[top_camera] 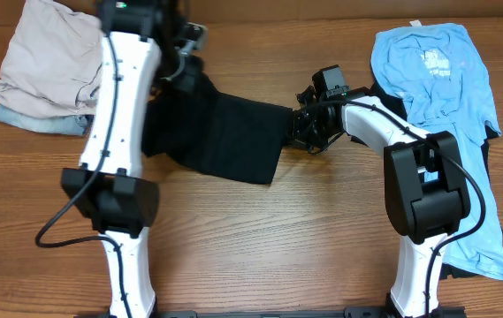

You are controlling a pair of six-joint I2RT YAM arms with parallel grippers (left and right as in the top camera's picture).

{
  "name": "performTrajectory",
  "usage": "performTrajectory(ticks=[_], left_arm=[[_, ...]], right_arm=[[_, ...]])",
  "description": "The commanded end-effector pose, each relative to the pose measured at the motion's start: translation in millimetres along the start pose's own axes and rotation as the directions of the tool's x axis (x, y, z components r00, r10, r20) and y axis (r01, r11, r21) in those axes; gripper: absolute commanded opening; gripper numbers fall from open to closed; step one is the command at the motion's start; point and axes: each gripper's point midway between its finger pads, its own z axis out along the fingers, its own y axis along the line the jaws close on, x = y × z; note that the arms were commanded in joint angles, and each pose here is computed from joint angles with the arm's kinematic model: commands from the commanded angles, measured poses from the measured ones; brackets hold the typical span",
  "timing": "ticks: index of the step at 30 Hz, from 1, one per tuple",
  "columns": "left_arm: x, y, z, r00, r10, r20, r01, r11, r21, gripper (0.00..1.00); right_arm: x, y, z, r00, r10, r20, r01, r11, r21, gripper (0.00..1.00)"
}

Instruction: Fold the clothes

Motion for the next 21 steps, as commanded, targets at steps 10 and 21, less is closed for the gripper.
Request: performTrajectory(ticks=[10, 21], left_arm=[[-1, -87, 43, 0.992, 0.118, -0.038, -0.117, 0.993, 0.025, 0.17], [-9, -142, 71, 0.986, 0.165, 0.015, -0.165, 0.974, 0.156, 0.63]], right_arm=[[-45, 36, -182, 0.949, -0.032, 0.315, 0.085, 0.984, -0.156, 0.09], [-26, 23, -301, 0.848, -0.036, 0.528, 0.103, 0.99, -0.097, 0.22]])
